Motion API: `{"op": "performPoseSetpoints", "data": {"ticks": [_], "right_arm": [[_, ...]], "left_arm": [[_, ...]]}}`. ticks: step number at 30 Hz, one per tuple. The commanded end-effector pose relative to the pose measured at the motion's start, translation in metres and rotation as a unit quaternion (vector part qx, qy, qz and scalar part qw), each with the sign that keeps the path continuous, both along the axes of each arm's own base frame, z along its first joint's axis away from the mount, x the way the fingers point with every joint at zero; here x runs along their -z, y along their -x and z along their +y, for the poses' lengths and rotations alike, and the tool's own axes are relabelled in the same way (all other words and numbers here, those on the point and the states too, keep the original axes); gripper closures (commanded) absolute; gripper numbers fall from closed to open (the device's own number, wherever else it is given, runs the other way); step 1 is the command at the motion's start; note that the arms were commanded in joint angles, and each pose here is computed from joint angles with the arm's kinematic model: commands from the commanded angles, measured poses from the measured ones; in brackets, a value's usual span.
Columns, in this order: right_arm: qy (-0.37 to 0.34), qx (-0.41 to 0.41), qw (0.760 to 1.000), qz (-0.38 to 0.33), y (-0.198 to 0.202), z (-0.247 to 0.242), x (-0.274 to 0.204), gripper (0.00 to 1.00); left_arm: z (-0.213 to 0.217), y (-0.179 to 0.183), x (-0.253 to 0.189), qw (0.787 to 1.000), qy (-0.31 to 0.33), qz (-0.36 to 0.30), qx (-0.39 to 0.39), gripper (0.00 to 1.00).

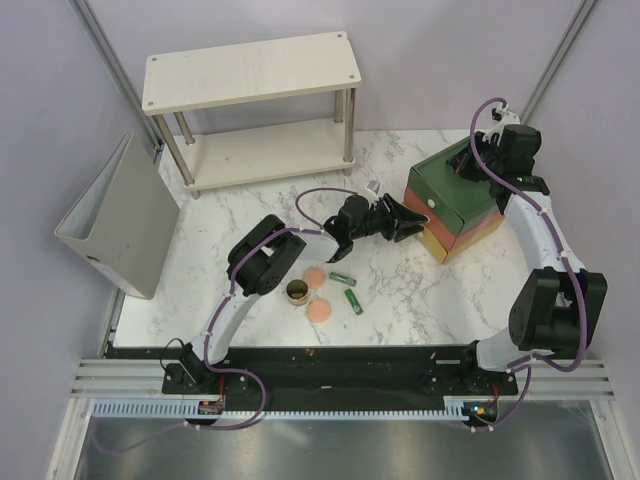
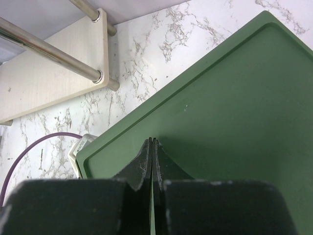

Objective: Organize the makeup

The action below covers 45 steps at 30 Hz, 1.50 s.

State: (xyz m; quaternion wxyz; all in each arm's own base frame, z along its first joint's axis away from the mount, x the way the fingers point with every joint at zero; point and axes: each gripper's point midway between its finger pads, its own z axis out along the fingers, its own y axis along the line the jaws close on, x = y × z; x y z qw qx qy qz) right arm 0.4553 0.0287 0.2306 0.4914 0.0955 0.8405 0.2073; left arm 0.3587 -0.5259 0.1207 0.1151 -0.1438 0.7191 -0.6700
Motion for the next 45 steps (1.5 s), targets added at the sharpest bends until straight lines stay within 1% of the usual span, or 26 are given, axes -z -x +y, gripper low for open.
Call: {"op": "performPoseSetpoints", "data": {"ticks": [1,12,22,23,26,27,29,30,33,40,45], "right_arm": [[0.002,-0.008,0.968,0.249,0.076,0.005,0.126,1.0],[0.002,-0.007,0.968,0.25,0.076,0.005,0.125,1.0],[0.0,-0.011,0.968,0.251,0.076,0.006,0.126,1.0],[0.0,-0.01,0.968,0.251,0.076,0.006,0.126,1.0],[0.001,-0.01,0.968,0.25,0.076,0.006,0.126,1.0],[0.0,-0.01,0.968,0.25,0.076,0.006,0.126,1.0],[0.0,-0.01,0.968,0.251,0.076,0.006,0.126,1.0],[0.0,-0.011,0.968,0.252,0.076,0.006,0.127,1.0],[0.0,-0.01,0.968,0.25,0.075,0.006,0.125,1.0],[-0.001,-0.011,0.968,0.252,0.075,0.007,0.127,1.0],[-0.001,-0.011,0.967,0.254,0.075,0.007,0.128,1.0]], "left_arm": [[-0.005,-0.01,-0.009,1.0,0.025,-0.002,-0.015,0.54],[-0.009,-0.014,-0.016,0.999,0.036,0.002,-0.016,0.58],[-0.012,-0.016,-0.008,0.999,0.037,0.016,-0.024,0.57],[-0.012,-0.017,-0.009,0.999,0.039,0.017,-0.025,0.58],[-0.015,-0.017,-0.013,0.999,0.045,0.015,-0.022,0.68],[-0.015,-0.017,-0.013,0.999,0.046,0.015,-0.023,0.76],[-0.015,-0.018,-0.014,0.998,0.048,0.014,-0.024,0.83],[-0.015,-0.018,-0.015,0.998,0.051,0.012,-0.024,0.89],[-0.014,-0.016,-0.016,0.998,0.053,0.012,-0.02,0.98],[-0.004,-0.006,-0.01,0.998,0.057,0.013,-0.02,0.98],[0.004,-0.003,-0.016,0.998,0.063,0.004,-0.021,0.98]]}}
